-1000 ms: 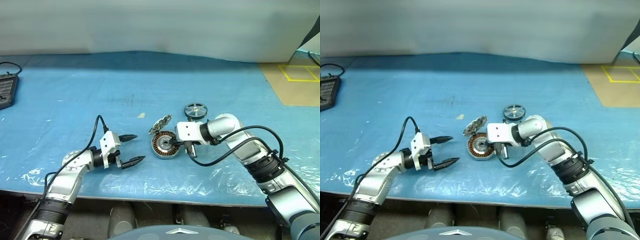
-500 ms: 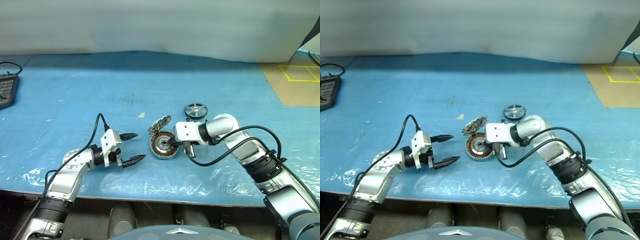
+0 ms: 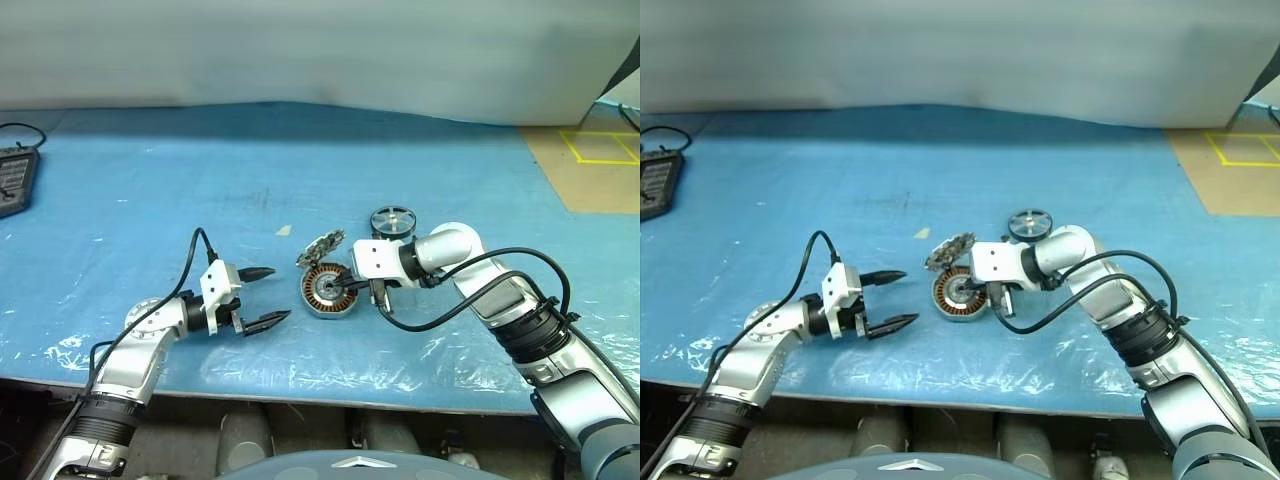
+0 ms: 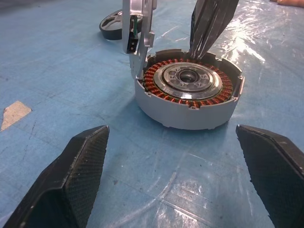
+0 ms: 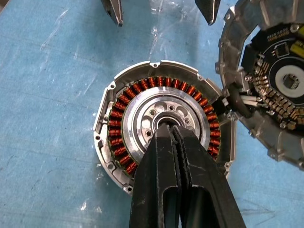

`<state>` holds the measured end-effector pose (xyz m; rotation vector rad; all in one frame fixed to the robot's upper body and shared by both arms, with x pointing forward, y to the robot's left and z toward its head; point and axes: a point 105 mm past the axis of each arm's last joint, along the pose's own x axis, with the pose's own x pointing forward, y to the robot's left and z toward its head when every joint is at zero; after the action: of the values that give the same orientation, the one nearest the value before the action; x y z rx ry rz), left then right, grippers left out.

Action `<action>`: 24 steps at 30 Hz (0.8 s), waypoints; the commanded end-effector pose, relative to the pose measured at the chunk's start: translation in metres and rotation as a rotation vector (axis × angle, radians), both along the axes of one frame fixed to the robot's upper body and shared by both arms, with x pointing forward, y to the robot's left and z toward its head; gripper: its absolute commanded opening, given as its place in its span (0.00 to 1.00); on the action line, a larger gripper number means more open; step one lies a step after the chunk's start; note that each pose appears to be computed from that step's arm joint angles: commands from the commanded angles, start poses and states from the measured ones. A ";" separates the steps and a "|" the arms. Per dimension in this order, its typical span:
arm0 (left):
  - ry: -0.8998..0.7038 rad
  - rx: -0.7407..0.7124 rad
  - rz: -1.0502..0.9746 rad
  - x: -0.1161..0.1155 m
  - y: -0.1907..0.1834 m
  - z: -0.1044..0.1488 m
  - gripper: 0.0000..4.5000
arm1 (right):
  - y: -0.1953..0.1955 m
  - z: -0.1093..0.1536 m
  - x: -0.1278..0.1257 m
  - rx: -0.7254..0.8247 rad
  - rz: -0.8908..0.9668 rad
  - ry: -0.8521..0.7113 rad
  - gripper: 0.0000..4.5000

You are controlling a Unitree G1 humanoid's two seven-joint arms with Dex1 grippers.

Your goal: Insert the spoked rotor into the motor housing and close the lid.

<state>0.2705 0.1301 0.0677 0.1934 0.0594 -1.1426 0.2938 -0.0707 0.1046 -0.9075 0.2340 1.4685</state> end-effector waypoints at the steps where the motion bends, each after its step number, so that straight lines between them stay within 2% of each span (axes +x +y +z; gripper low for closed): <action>1: -0.022 -0.004 -0.004 -0.001 0.002 0.001 1.00 | 0.005 0.000 0.003 0.018 0.004 -0.018 0.01; 10: -0.022 -0.002 0.002 -0.001 0.005 -0.004 1.00 | 0.006 -0.013 0.010 0.009 -0.005 -0.014 0.01; 19: -0.029 -0.005 0.001 -0.002 0.002 -0.001 1.00 | -0.013 -0.053 0.007 -0.072 -0.040 0.075 0.01; 24: -0.035 -0.009 -0.001 -0.001 -0.001 0.006 1.00 | -0.017 -0.064 0.003 -0.077 -0.054 0.119 0.01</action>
<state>0.2696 0.1324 0.0632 0.1927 0.0602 -1.1289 0.3059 -0.0708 0.0796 -0.8772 0.2158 1.4602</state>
